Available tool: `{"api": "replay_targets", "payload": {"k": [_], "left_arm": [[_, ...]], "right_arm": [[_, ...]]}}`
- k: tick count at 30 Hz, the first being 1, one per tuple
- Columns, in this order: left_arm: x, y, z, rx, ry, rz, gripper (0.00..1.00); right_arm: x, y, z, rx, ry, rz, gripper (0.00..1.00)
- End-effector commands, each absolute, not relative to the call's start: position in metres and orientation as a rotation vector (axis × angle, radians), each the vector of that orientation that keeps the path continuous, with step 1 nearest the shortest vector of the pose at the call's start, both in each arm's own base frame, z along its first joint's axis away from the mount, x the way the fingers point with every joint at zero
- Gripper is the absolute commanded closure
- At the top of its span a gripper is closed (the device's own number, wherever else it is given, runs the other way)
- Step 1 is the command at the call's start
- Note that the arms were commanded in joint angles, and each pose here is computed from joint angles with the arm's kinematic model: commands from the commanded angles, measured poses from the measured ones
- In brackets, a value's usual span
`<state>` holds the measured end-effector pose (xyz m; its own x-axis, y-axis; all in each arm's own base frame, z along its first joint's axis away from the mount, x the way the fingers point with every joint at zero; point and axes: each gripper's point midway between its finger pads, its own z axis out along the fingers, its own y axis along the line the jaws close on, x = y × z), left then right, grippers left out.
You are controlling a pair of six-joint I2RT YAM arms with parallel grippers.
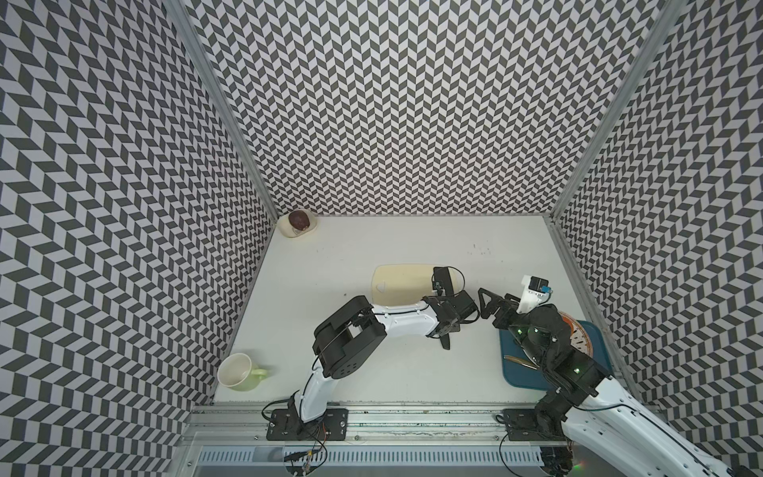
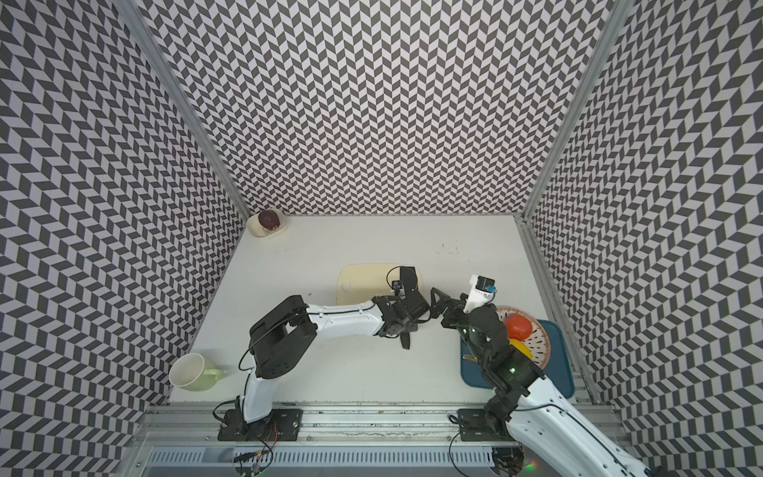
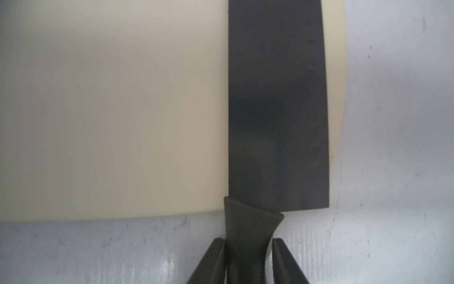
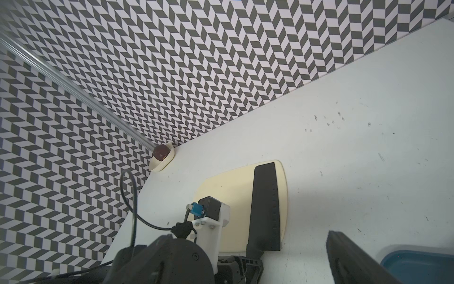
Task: Align the knife with the edge of the cutting board
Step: Place the knife at the edge of the cutting board.
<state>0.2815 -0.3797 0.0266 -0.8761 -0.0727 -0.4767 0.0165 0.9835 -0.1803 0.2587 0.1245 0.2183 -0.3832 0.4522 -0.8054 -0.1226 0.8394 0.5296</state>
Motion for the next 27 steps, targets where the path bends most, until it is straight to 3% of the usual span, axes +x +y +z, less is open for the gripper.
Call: {"api": "replay_targets", "payload": {"k": [1,6,10,17,20,27], "left_arm": [[0.279,-0.386,0.026,-0.033,2.633,-0.248,0.64],[0.281,-0.389,0.028,-0.028,2.629,-0.253,0.63],[0.283,-0.388,0.039,-0.031,2.606,-0.254,0.53],[0.294,-0.385,0.086,-0.048,2.507,-0.296,0.25],[0.296,-0.379,0.112,-0.057,2.444,-0.328,0.02],[0.315,-0.312,0.166,-0.181,2.262,-0.275,0.0]], "right_arm": [[0.259,0.125,0.229,0.257,1.83,0.653,0.0],[0.259,0.125,0.229,0.258,1.83,0.653,0.0],[0.259,0.125,0.229,0.26,1.829,0.651,0.0],[0.259,0.118,0.233,0.273,1.816,0.618,0.0],[0.259,0.114,0.234,0.28,1.804,0.6,0.0],[0.263,0.108,0.231,0.268,1.766,0.539,0.0]]}}
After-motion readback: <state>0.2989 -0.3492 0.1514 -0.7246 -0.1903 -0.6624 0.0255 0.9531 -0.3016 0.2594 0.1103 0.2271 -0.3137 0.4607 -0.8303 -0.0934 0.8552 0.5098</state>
